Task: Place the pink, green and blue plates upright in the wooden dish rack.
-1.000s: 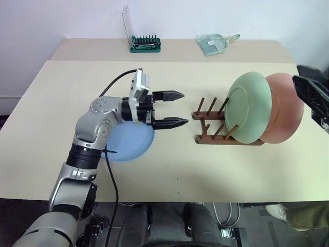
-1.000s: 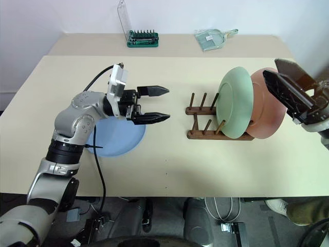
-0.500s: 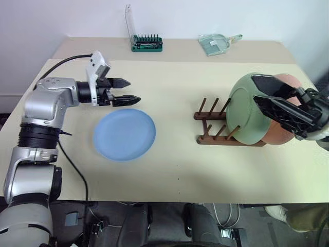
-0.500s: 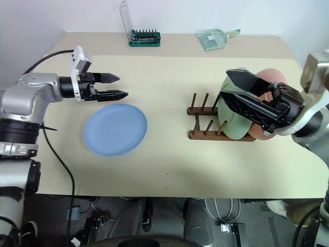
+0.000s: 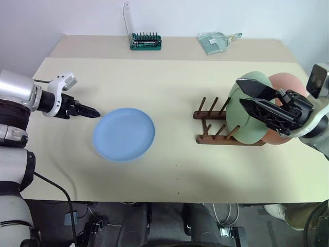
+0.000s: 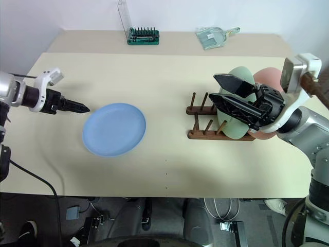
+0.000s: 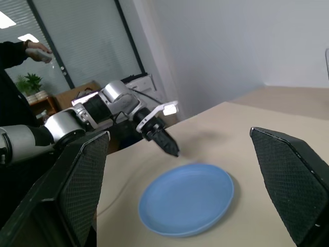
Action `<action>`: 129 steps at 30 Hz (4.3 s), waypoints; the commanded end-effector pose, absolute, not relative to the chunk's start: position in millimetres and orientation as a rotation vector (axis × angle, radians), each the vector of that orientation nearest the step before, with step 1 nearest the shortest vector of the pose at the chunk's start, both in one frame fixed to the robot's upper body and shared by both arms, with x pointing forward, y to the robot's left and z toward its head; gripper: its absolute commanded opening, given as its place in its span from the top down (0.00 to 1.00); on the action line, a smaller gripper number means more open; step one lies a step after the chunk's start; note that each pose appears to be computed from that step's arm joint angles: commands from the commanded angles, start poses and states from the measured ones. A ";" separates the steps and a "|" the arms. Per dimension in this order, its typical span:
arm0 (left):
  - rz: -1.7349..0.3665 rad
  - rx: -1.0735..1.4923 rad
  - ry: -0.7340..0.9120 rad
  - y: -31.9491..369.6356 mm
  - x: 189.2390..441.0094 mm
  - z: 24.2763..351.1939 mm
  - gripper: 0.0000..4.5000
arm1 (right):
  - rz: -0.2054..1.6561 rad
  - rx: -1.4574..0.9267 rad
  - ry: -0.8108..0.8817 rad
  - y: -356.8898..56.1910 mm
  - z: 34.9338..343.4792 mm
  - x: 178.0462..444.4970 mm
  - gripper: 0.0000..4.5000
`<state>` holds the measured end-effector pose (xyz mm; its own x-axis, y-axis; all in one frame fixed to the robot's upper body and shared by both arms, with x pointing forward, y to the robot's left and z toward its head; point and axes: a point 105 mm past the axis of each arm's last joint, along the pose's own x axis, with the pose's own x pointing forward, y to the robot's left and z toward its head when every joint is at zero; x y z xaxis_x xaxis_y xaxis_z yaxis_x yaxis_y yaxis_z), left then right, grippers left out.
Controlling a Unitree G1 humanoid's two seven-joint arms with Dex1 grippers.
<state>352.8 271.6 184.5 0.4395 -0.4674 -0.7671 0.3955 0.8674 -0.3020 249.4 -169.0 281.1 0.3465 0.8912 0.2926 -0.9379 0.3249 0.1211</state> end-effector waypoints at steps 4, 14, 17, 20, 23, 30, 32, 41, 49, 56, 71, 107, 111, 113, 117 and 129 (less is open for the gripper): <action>-0.582 -0.093 1.085 268.3 345.0 186.5 0.00 | 1.212 0.276 -0.226 -169.5 287.8 246.2 0.01; -0.622 -0.135 1.237 257.4 334.6 154.0 0.00 | 1.178 0.275 -0.228 -172.4 286.2 244.9 0.01; -0.606 -0.142 1.235 252.7 338.5 146.8 0.20 | 1.169 0.275 -0.224 -173.2 286.2 244.8 0.00; -0.607 -0.157 1.241 248.9 338.9 142.1 0.54 | 1.164 0.274 -0.225 -173.4 287.1 244.4 0.00; -0.606 -0.175 1.245 247.3 337.8 140.8 0.89 | 1.157 0.270 -0.225 -173.6 287.3 244.7 0.00; -0.600 -0.274 1.113 244.3 348.5 163.1 0.99 | 1.162 0.257 -0.222 -170.0 285.1 243.2 0.00; -0.611 -0.333 1.017 244.1 354.4 180.3 0.99 | 1.167 0.221 -0.237 -165.5 286.4 242.3 0.00; -0.595 -0.665 0.482 228.2 399.3 249.8 0.99 | 1.012 -0.264 -0.400 -126.9 294.3 273.7 0.00; -0.642 -0.899 0.226 153.8 410.8 281.8 0.99 | 0.864 -1.090 -0.656 -94.2 286.5 299.3 0.00; -0.588 -0.884 0.161 120.2 393.9 283.5 0.99 | 0.763 -1.470 -0.725 -89.5 265.4 323.1 0.00; -0.685 -0.837 0.201 79.7 368.3 280.7 1.00 | 0.560 -1.579 -0.741 -96.7 271.7 352.8 0.19; -1.087 -0.506 -0.251 142.0 322.4 298.8 0.02 | 0.425 -0.830 -0.906 -104.4 365.5 337.0 1.00; -1.087 -0.292 -0.266 142.3 322.2 281.4 0.02 | 0.655 -0.217 -0.901 -103.5 398.8 311.5 1.00; -1.110 -0.253 -0.292 143.7 320.0 280.2 0.02 | 0.718 0.004 -0.878 -113.0 412.8 303.4 1.00; -1.118 -0.225 -0.314 150.7 322.5 278.7 0.02 | 0.850 0.351 -0.790 -128.1 428.7 287.6 1.00; -1.187 -0.125 -0.381 156.7 321.6 269.8 0.02 | 0.981 0.814 -0.377 -141.6 402.4 255.5 1.00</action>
<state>326.1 157.9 263.9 0.3475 -0.8678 0.3552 0.9212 0.3867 0.0437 265.5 -144.4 401.2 0.5482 0.5712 0.6109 -0.8347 0.3281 0.4423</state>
